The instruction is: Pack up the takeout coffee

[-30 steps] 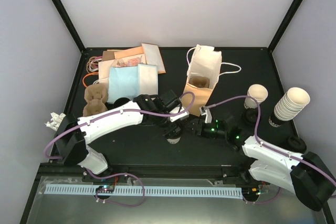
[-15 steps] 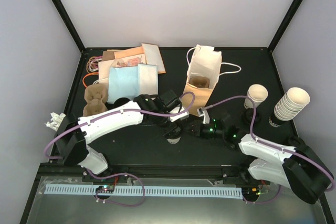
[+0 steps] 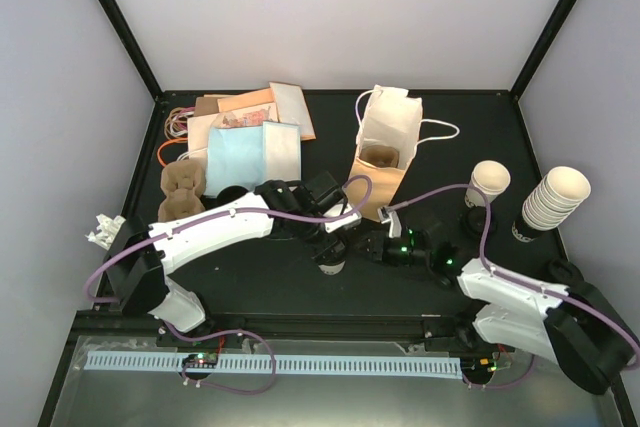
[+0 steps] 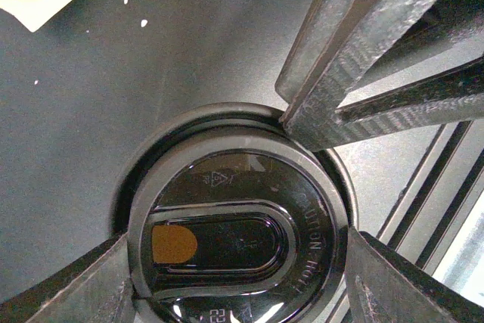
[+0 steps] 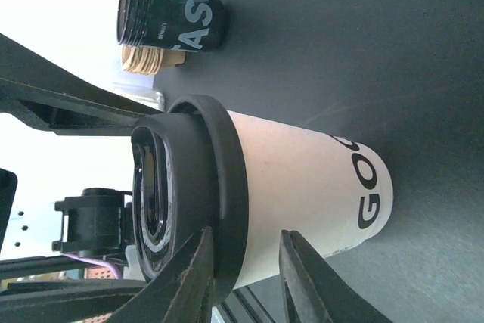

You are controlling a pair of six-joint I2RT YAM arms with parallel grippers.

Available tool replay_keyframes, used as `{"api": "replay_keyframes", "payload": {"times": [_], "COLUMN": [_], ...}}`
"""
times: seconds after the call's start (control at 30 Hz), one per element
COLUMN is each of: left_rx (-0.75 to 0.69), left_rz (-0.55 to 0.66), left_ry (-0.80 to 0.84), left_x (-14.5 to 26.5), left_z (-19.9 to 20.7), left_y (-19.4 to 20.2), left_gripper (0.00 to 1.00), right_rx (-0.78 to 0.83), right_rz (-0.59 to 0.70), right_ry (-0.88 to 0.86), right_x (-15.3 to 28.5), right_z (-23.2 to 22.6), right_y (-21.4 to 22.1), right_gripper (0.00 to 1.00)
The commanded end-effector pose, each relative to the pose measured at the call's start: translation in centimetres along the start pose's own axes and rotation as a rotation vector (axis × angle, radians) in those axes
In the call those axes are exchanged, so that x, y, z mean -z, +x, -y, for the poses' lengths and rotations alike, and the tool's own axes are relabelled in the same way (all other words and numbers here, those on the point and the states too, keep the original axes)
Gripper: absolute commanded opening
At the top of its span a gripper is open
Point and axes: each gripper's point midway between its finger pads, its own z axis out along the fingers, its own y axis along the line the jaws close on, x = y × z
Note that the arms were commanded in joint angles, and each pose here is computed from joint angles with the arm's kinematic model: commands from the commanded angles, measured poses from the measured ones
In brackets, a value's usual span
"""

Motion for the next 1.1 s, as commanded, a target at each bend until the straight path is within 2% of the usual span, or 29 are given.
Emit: {"api": "replay_keyframes", "payload": {"times": [0.0, 0.1, 0.17, 0.23, 0.4, 0.53, 0.73, 1.07], "left_rx": [0.06, 0.175, 0.273, 0.375, 0.522, 0.616, 0.698, 0.732], "left_rz": [-0.127, -0.117, -0.09, -0.075, -0.051, -0.12, -0.093, -0.069], "left_ry": [-0.007, -0.059, -0.077, -0.084, -0.12, -0.172, -0.161, -0.161], "left_x": [-1.0, -0.6, -0.4, -0.4, -0.2, -0.9, -0.9, -0.7], "left_z": [0.1, -0.7, -0.9, -1.0, -1.4, -1.9, -1.3, -1.1], "left_y": [2.8, 2.5, 2.1, 1.7, 1.5, 2.5, 1.9, 2.1], "left_gripper": [0.7, 0.7, 0.71, 0.73, 0.73, 0.72, 0.73, 0.72], "right_rx": [-0.038, 0.009, 0.031, 0.039, 0.042, 0.064, 0.062, -0.019], "right_rz": [0.028, 0.166, 0.203, 0.183, 0.124, 0.115, 0.086, 0.148], "right_ry": [0.194, 0.104, 0.053, 0.039, 0.001, -0.013, -0.079, -0.129], "right_x": [2.0, 4.2, 4.9, 4.8, 3.8, 2.9, 1.5, 0.7], "right_z": [3.3, 0.0, -1.2, -1.4, -1.3, -1.5, -2.1, -2.5], "right_y": [0.9, -1.1, -1.5, -1.1, 0.2, 0.9, 2.8, 1.6], "right_gripper": [0.29, 0.4, 0.44, 0.44, 0.44, 0.43, 0.43, 0.42]}}
